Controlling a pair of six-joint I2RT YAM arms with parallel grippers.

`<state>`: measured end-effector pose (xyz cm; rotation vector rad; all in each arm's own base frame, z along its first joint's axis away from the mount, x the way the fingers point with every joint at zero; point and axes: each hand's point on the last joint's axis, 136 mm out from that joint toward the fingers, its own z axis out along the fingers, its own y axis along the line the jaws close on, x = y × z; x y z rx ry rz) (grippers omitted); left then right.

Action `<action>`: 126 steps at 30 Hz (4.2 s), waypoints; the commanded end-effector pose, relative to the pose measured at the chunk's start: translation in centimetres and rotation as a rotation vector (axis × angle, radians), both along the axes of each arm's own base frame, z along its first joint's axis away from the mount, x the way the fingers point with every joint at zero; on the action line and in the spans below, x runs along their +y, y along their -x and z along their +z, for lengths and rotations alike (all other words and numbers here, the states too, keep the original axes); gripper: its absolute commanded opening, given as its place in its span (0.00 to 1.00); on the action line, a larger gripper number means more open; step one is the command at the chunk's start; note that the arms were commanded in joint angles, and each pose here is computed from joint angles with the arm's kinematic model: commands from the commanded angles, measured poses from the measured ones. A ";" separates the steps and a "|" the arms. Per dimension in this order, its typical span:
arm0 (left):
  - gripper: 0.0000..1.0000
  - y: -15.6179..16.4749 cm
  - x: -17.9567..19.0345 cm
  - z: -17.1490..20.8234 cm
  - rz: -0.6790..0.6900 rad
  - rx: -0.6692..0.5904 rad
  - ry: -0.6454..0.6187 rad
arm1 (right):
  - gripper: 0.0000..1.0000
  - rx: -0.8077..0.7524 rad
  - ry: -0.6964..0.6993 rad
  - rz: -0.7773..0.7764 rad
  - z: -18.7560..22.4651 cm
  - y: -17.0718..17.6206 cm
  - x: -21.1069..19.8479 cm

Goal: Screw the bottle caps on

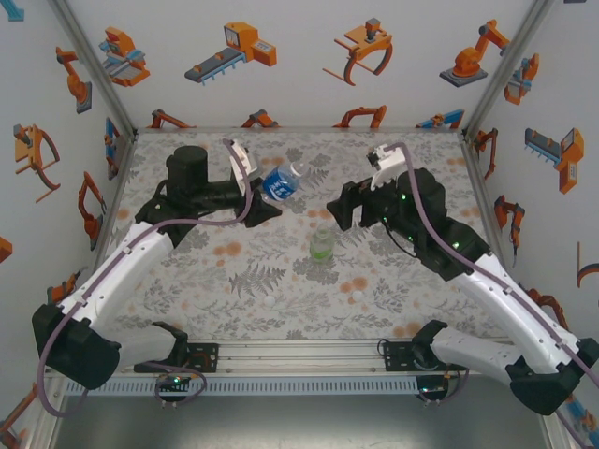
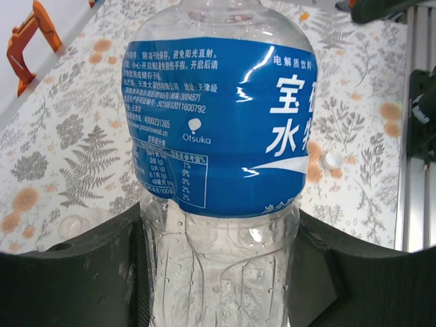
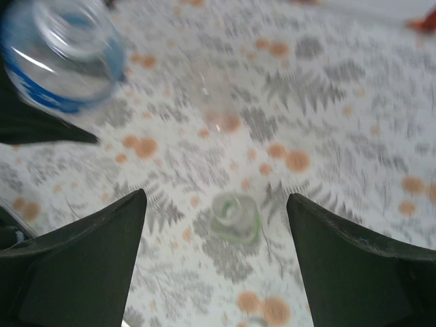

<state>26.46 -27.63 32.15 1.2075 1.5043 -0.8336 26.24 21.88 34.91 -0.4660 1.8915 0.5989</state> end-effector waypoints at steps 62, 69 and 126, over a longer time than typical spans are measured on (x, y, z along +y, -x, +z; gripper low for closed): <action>0.30 -1.1 1.9 -1.2 0.130 -0.041 -0.053 | 0.36 0.948 0.323 -0.345 -32.2 7.5 -6.0; 0.31 -1.8 2.6 -1.6 0.182 -0.064 -0.080 | 0.32 0.909 0.243 -0.352 -29.9 6.1 -6.1; 0.33 -1.2 2.1 -1.1 0.139 -0.049 -0.040 | 0.45 0.817 0.376 -0.246 -28.3 -13.6 -5.2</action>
